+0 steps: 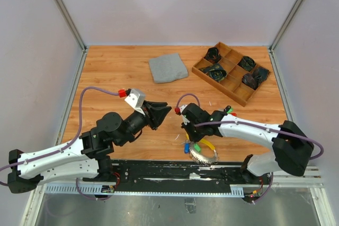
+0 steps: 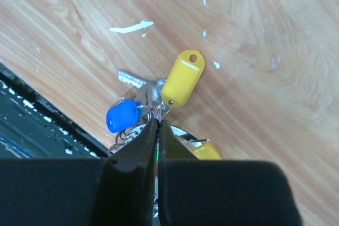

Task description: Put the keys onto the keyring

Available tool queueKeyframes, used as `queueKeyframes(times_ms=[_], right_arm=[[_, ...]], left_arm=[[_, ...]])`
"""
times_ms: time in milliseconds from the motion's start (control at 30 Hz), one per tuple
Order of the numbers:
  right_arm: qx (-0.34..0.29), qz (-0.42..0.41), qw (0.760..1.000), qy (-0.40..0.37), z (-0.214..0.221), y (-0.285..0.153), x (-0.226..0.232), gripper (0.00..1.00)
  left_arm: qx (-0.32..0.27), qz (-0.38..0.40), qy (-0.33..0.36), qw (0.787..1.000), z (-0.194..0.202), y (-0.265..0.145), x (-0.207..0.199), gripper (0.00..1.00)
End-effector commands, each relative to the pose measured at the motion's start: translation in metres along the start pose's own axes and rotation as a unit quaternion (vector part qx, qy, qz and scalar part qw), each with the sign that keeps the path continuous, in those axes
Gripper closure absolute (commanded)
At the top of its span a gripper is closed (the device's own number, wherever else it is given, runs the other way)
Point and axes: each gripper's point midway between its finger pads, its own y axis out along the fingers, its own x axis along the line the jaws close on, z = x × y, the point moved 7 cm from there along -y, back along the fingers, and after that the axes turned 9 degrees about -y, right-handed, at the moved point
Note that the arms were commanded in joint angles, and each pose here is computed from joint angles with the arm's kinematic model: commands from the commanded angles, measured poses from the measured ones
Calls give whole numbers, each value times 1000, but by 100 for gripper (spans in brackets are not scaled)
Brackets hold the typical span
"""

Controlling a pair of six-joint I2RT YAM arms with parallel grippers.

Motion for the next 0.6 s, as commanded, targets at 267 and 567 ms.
queueKeyframes(times_ms=[267, 567], right_arm=[[-54, -98, 991, -74, -67, 19, 9, 97], [1, 49, 997, -58, -42, 18, -25, 63]], left_arm=[[9, -3, -11, 1000, 7, 3, 1, 69], [15, -4, -11, 1000, 11, 5, 1, 69]])
